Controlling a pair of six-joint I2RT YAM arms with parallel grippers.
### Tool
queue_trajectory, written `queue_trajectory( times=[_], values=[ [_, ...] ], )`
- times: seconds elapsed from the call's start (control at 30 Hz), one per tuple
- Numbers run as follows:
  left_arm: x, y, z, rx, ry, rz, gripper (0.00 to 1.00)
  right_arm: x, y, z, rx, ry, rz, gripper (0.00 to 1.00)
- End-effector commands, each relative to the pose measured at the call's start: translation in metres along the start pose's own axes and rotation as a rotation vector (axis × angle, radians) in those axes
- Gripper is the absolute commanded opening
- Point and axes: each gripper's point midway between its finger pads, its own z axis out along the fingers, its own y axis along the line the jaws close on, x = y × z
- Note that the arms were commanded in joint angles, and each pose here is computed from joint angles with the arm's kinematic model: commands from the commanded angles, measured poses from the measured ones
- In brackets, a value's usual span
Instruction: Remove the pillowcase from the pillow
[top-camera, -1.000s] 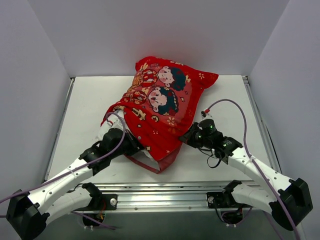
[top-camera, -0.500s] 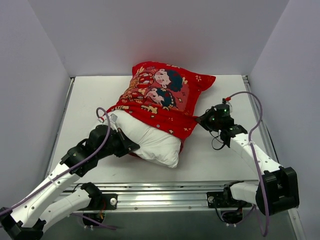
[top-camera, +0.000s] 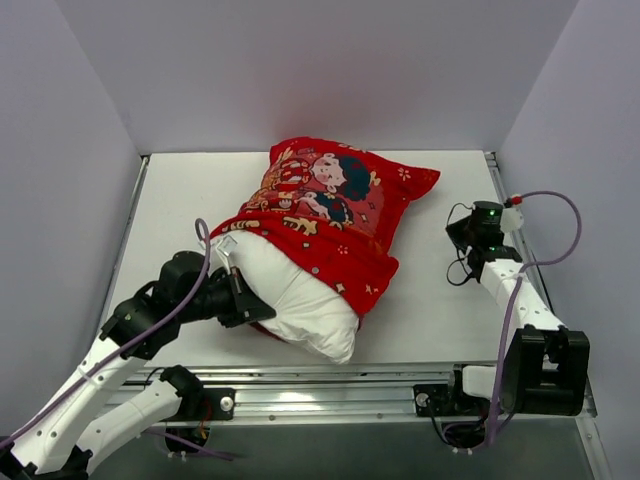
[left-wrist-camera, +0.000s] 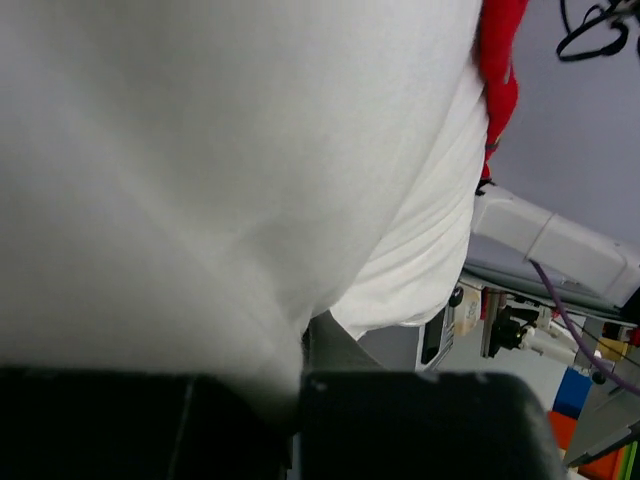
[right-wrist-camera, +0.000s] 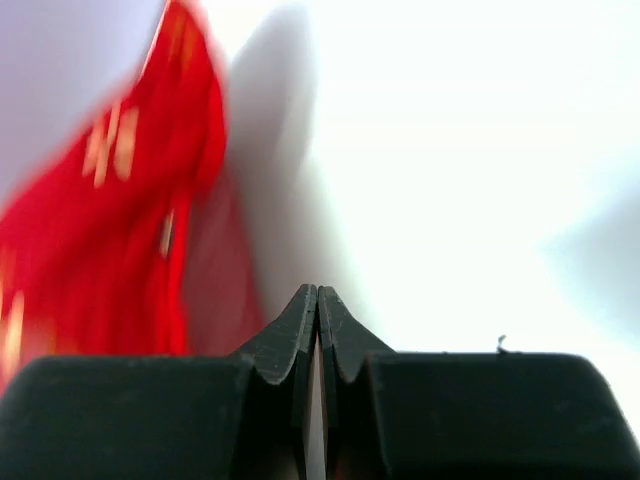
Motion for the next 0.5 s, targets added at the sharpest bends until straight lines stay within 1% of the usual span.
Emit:
queue_trajectory(
  times=[0.0, 0.07, 0.13, 0.2, 0.23, 0.27, 0.3, 0.33, 0.37, 0.4, 0.43, 0.47],
  values=[
    [0.027, -0.013, -0.03, 0.112, 0.08, 0.047, 0.02, -0.066, -0.005, 0.0, 0.092, -0.247, -0.011, 0.0],
    [0.032, 0.007, -0.02, 0.052, 0.087, 0.025, 0.02, -0.056, 0.006, -0.001, 0.042, -0.193, -0.058, 0.0],
    [0.033, 0.03, -0.006, -0.023, 0.08, -0.003, 0.02, -0.035, 0.02, -0.008, -0.029, -0.118, -0.129, 0.0],
    [0.029, 0.042, 0.006, -0.063, 0.062, -0.009, 0.02, -0.021, 0.034, -0.02, -0.102, -0.08, -0.198, 0.0],
    [0.028, 0.047, 0.012, -0.078, 0.061, -0.012, 0.02, 0.002, 0.053, -0.029, -0.177, -0.021, -0.258, 0.0],
    [0.029, 0.054, 0.018, -0.098, 0.066, -0.016, 0.02, 0.01, 0.066, -0.037, -0.233, -0.008, -0.339, 0.04],
    [0.027, 0.056, 0.024, -0.103, 0.062, -0.015, 0.02, 0.011, 0.087, -0.052, -0.305, -0.012, -0.379, 0.09],
    [0.025, 0.058, 0.028, -0.112, 0.057, -0.014, 0.02, 0.029, 0.108, -0.066, -0.389, 0.019, -0.439, 0.24],
    [0.025, 0.06, 0.032, -0.117, 0.061, -0.012, 0.02, 0.037, 0.125, -0.079, -0.469, 0.025, -0.522, 0.32],
    [0.025, 0.064, 0.037, -0.128, 0.069, -0.013, 0.02, 0.039, 0.148, -0.095, -0.54, 0.008, -0.571, 0.39],
    [0.024, 0.066, 0.039, -0.138, 0.065, -0.007, 0.02, 0.047, 0.162, -0.106, -0.59, 0.004, -0.625, 0.49],
    [0.023, 0.067, 0.04, -0.143, 0.064, -0.001, 0.02, 0.072, 0.18, -0.124, -0.67, 0.035, -0.7, 0.55]
  ],
)
